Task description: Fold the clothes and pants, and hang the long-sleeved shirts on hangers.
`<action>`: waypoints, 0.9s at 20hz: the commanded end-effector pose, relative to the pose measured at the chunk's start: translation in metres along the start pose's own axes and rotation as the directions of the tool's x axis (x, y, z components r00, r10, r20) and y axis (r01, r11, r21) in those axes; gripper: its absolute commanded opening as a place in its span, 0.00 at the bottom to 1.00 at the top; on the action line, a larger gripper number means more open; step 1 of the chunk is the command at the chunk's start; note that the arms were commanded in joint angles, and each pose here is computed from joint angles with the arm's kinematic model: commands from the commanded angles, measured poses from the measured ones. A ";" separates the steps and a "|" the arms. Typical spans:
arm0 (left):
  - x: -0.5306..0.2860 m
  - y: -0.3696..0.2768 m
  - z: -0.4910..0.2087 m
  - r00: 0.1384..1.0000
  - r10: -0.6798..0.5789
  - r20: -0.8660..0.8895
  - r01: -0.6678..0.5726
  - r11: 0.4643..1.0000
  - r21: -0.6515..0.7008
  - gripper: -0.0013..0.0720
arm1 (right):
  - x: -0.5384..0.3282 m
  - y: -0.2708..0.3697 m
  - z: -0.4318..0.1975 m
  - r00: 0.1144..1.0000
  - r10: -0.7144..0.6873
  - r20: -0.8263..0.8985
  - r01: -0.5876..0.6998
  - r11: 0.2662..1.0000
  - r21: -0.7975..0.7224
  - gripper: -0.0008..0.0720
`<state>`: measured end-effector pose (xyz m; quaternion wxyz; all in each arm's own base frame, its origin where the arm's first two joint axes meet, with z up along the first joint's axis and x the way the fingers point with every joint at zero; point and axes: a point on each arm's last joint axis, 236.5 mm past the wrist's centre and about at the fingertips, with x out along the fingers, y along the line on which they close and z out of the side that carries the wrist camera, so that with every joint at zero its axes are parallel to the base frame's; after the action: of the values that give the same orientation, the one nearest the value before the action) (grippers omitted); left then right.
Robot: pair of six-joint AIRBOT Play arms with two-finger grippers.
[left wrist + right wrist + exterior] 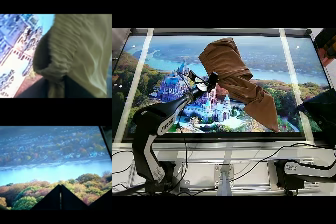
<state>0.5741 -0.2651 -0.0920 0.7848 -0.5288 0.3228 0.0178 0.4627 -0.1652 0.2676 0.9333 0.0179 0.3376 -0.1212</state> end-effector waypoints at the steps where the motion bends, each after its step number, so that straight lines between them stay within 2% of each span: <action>1: 0.001 -0.001 0.001 1.000 -0.003 0.014 0.004 0.999 -0.042 0.08 | 0.000 0.000 -0.001 1.000 0.002 -0.003 -0.002 1.000 0.000 0.03; 5: -0.003 -0.011 -0.005 1.000 -0.022 0.006 0.022 1.000 -0.022 0.08 | 0.000 0.001 -0.002 1.000 0.003 -0.010 -0.003 1.000 0.000 0.03; 10: -0.036 -0.082 -0.012 0.985 -0.169 0.035 0.161 0.973 0.169 0.08 | -0.001 0.002 -0.017 0.997 0.010 -0.071 -0.010 1.000 -0.001 0.03; 14: -0.082 -0.153 0.008 0.941 -0.331 0.073 0.278 0.877 0.393 0.08 | -0.003 0.003 -0.046 0.980 0.014 -0.196 -0.015 1.000 -0.004 0.03; 16: -0.106 -0.180 0.030 0.915 -0.391 0.096 0.299 0.819 0.489 0.07 | -0.004 0.004 -0.054 0.974 0.017 -0.226 -0.020 1.000 -0.012 0.03; 18: -0.128 -0.197 0.058 0.900 -0.420 0.120 0.293 0.784 0.547 0.07 | 0.000 0.007 -0.064 0.967 0.031 -0.252 -0.049 0.997 -0.067 0.03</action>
<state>0.5747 -0.2822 0.1003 0.8900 -0.4055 0.1617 -0.1319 0.4332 -0.1554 0.2311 0.8971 0.0219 0.4287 -0.1050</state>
